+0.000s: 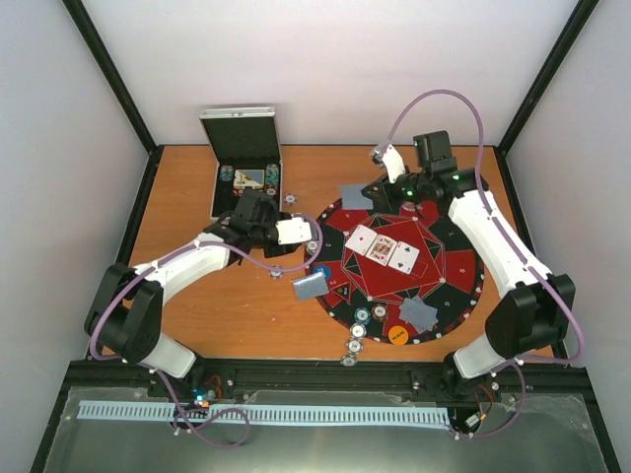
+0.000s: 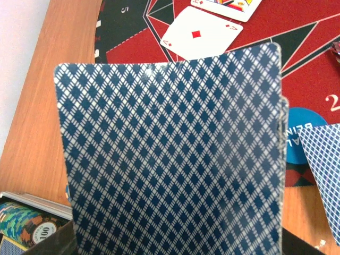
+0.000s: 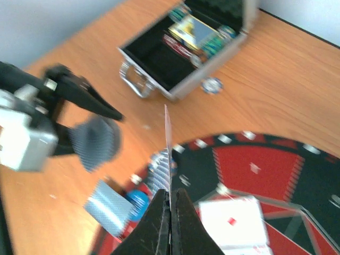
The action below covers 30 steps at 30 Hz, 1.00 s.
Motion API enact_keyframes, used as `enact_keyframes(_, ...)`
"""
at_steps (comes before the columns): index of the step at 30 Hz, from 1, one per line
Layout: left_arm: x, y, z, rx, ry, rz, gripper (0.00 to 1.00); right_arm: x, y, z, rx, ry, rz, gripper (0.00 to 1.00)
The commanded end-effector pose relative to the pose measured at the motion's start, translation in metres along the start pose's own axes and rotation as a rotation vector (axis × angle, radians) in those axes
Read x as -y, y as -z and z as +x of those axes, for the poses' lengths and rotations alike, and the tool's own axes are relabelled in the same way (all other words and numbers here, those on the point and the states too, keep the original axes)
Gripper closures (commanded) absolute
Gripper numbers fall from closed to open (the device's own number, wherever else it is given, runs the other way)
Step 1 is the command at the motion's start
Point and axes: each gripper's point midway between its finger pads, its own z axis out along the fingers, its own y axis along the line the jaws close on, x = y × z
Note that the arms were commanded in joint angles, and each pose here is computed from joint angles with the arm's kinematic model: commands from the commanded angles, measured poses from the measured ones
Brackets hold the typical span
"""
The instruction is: Distribute texas hold em gaming equipment
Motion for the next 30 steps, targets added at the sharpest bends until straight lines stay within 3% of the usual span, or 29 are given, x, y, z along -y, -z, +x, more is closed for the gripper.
enact_keyframes(1,-0.007,0.013,-0.003,0.020,0.010,-0.055,0.47,0.050,0.031,0.056,-0.285,0.170,0.320,0.97)
enact_keyframes(6,-0.013,0.020,-0.004,0.035,0.017,-0.070,0.47,0.068,0.069,0.116,-0.560,0.340,0.429,0.97)
enact_keyframes(10,-0.023,0.023,-0.003,0.040,-0.002,-0.087,0.47,0.055,0.078,0.165,-0.759,0.416,0.306,0.97)
enact_keyframes(15,-0.036,0.025,-0.008,0.066,-0.036,-0.131,0.47,0.063,0.081,0.206,-0.924,0.331,0.231,0.97)
enact_keyframes(22,-0.034,0.025,-0.005,0.052,-0.027,-0.128,0.47,0.070,0.076,0.249,-1.076,0.210,0.167,0.97)
enact_keyframes(30,-0.034,0.024,-0.003,0.045,-0.022,-0.128,0.47,0.088,0.066,0.262,-1.099,0.231,0.161,0.97)
